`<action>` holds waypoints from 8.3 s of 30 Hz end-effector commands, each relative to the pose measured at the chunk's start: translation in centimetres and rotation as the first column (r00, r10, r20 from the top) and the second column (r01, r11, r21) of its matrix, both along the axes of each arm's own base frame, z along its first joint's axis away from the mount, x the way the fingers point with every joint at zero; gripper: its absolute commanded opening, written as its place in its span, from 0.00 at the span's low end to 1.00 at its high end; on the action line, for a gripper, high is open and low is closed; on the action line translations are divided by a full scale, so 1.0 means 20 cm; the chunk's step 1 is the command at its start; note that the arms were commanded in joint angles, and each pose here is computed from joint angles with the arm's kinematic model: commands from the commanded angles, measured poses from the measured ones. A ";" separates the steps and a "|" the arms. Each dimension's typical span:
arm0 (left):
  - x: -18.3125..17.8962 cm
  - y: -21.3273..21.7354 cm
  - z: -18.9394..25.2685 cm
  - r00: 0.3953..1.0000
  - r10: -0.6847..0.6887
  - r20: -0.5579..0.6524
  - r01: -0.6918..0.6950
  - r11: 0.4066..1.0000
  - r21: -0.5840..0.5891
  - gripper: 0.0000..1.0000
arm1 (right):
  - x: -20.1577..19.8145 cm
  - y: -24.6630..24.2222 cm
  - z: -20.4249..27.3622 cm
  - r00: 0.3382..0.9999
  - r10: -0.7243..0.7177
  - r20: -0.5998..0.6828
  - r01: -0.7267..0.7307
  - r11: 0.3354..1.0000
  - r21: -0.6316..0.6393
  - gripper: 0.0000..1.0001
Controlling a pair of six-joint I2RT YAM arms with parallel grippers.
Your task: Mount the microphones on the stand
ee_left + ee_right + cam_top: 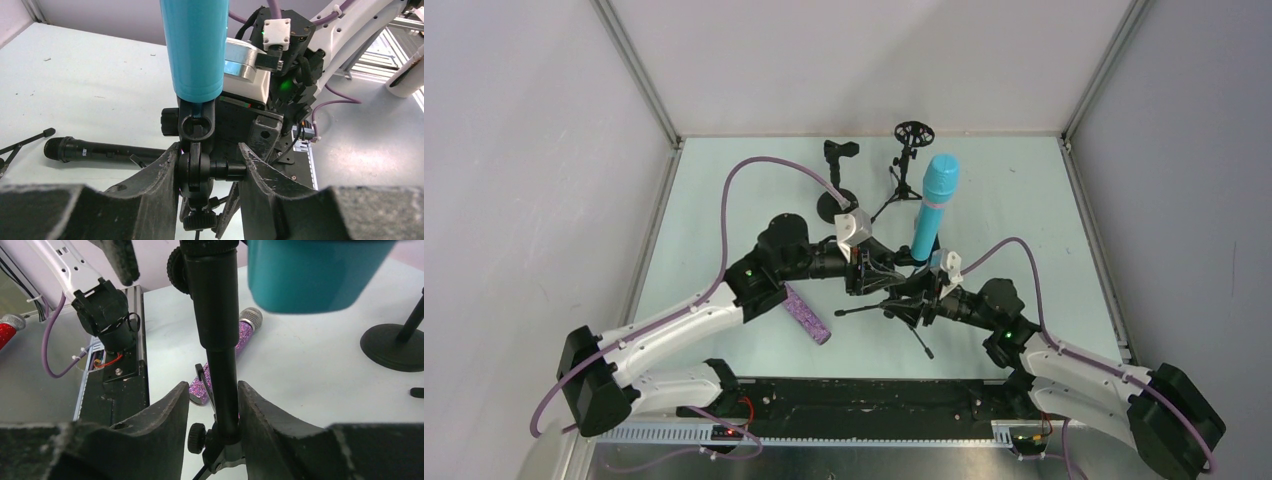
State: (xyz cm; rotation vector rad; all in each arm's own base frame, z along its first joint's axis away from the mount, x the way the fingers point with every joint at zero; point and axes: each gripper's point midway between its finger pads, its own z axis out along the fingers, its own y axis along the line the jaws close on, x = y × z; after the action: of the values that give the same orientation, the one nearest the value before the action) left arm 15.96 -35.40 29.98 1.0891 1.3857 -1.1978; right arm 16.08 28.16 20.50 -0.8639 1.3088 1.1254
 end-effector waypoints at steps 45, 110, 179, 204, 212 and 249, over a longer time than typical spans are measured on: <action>0.27 0.22 0.69 0.854 0.519 -0.031 -0.497 0.797 -0.345 0.00 | 0.15 -0.10 -0.13 0.963 -0.255 -0.089 0.252 0.967 -0.049 0.00; 0.04 0.03 0.38 0.919 0.301 0.255 -0.258 0.948 -0.189 0.00 | 0.14 -0.12 0.21 0.958 -0.286 -0.029 0.287 0.955 0.074 0.91; 1.21 1.36 0.84 0.108 0.949 0.298 -0.914 0.212 -0.346 0.00 | 0.22 -0.25 -0.07 0.876 -0.447 -0.180 0.440 0.894 -0.078 0.99; 1.64 1.59 0.43 -0.057 0.986 0.160 -0.956 -0.008 -0.294 0.00 | 0.25 -0.29 -0.18 0.855 -0.477 -0.204 0.465 0.879 -0.108 0.99; 1.71 1.59 0.23 -0.052 0.985 0.162 -0.974 -0.015 -0.227 0.00 | 0.26 -0.31 -0.19 0.847 -0.490 -0.207 0.478 0.872 -0.111 0.99; 1.51 1.71 0.36 -0.154 0.979 0.136 -0.952 -0.110 -0.284 0.97 | 0.25 -0.30 -0.17 0.869 -0.456 -0.192 0.446 0.890 -0.094 0.99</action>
State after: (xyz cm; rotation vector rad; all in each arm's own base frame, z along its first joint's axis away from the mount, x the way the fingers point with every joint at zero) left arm 48.44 -2.65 32.74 -0.1164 1.4277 0.1638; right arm 21.02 22.00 15.96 -0.4362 1.6719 0.8143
